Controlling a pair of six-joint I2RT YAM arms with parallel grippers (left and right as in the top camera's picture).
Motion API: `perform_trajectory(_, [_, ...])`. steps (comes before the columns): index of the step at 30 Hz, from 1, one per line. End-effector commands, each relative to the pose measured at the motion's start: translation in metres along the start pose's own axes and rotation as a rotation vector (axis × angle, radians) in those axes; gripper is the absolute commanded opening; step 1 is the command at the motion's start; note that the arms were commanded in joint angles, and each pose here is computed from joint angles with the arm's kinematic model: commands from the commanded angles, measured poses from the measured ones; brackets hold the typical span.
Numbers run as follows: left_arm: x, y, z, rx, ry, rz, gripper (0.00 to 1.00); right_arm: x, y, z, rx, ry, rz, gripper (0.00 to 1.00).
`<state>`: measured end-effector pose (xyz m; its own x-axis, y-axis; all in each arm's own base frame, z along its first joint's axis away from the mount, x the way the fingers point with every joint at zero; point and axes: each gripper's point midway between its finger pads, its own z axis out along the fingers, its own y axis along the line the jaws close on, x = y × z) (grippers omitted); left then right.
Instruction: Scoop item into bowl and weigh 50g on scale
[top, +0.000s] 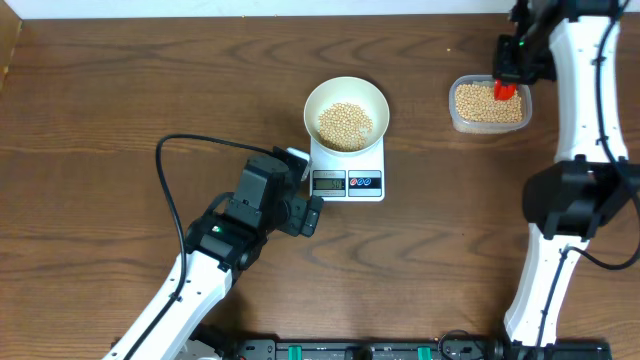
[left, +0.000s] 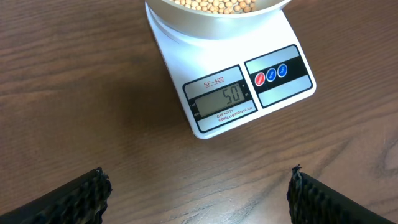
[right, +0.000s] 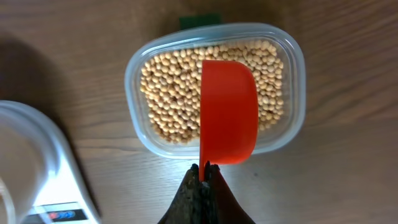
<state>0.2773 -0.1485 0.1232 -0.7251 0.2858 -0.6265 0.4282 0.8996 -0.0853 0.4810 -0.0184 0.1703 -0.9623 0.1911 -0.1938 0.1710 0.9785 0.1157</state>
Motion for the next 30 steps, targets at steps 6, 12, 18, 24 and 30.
perform_trajectory(6, [-0.003, -0.002, -0.002, 0.011, -0.007, 0.004, 0.93, -0.006, -0.010, -0.020, -0.293, -0.011, 0.110, 0.01])
perform_trajectory(12, [-0.003, -0.002, -0.002, 0.011, -0.007, 0.004, 0.93, 0.001, -0.013, -0.023, -0.331, 0.008, 0.064, 0.01])
perform_trajectory(18, [-0.003, -0.002, -0.002, 0.011, -0.007, 0.004, 0.93, -0.009, -0.010, -0.023, -0.331, -0.036, 0.053, 0.01])
perform_trajectory(24, [-0.003, -0.002, -0.002, 0.011, -0.007, 0.004, 0.93, -0.010, -0.010, -0.018, -0.244, -0.043, 0.011, 0.02])
perform_trajectory(30, [-0.003, -0.002, -0.002, 0.011, -0.007, 0.004, 0.93, -0.013, -0.008, -0.022, -0.214, -0.067, -0.009, 0.02])
